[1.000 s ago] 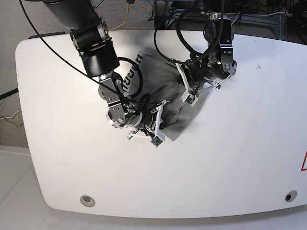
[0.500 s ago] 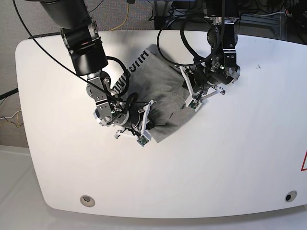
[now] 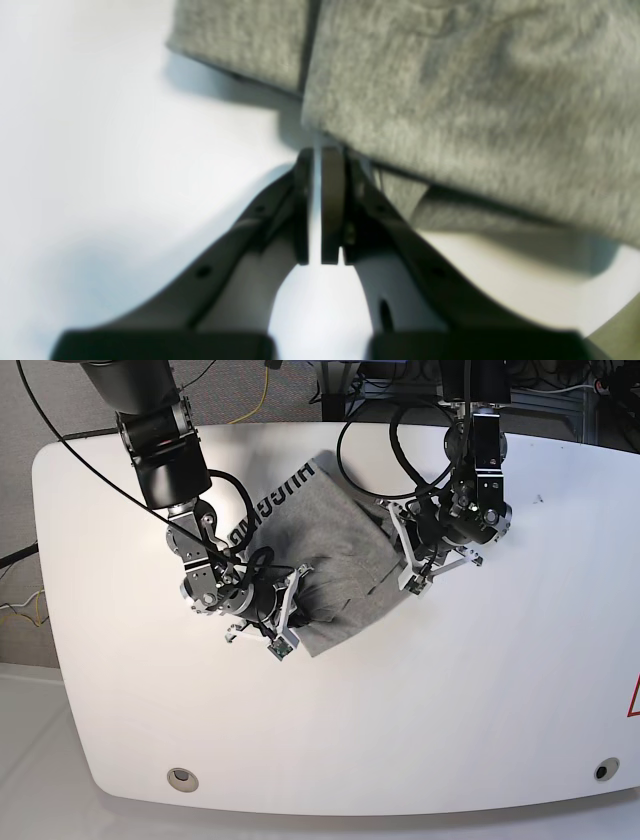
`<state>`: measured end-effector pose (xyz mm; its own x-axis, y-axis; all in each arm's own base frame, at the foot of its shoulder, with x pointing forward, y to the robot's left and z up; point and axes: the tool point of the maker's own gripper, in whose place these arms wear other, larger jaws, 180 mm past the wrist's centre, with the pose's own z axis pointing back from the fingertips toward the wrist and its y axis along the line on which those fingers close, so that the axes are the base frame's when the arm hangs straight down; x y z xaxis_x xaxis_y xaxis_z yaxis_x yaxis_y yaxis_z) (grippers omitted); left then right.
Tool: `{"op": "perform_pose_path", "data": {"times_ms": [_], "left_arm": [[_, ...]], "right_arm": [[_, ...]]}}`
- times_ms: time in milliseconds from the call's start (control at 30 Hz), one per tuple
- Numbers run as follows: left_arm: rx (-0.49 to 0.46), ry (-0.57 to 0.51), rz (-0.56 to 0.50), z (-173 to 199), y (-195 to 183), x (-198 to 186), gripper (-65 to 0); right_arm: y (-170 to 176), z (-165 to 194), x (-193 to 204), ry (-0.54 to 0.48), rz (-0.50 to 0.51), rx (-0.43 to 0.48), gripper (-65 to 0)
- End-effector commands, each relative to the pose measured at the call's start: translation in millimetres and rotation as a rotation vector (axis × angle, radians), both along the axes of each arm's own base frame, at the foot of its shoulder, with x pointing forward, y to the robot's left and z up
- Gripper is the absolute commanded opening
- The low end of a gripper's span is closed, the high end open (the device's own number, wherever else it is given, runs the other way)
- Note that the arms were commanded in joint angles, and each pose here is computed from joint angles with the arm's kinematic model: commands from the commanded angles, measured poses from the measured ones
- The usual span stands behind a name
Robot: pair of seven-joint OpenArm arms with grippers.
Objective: Fold the T-shirt properly
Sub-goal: 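Flatten the folded shirt with both grippers, pressing its edges down, then move the left gripper along the bundle edge toward the right gripper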
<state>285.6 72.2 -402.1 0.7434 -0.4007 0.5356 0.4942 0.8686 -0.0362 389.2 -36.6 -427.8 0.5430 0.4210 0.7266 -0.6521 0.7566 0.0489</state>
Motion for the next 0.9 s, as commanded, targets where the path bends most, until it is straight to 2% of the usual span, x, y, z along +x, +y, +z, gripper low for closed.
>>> {"op": "perform_pose_path", "data": {"times_ms": [0, 233, 400, 633, 867], "left_arm": [[0.004, -0.048, -0.004, 11, 5, 12, -64.2], [0.013, -0.078, -0.004, 20, 8, 25, -64.2], [0.018, -0.095, -0.004, 25, 10, 31, -64.2], [0.021, -0.096, -0.01, 27, 9, 31, -64.2], [-0.002, -0.044, -0.011, 23, -7, 23, -64.2]], "right_arm": [[-22, -14, -10, 0.042, 0.009, -0.122, -65.0], [-28, -8, -21, 0.026, 0.02, -0.145, -65.0], [-44, -6, -20, 0.032, -0.008, -0.169, -65.0], [-53, 10, -1, -0.007, -0.04, -0.165, -65.0], [-53, 28, 18, -0.045, -0.044, -0.172, -65.0]]}}
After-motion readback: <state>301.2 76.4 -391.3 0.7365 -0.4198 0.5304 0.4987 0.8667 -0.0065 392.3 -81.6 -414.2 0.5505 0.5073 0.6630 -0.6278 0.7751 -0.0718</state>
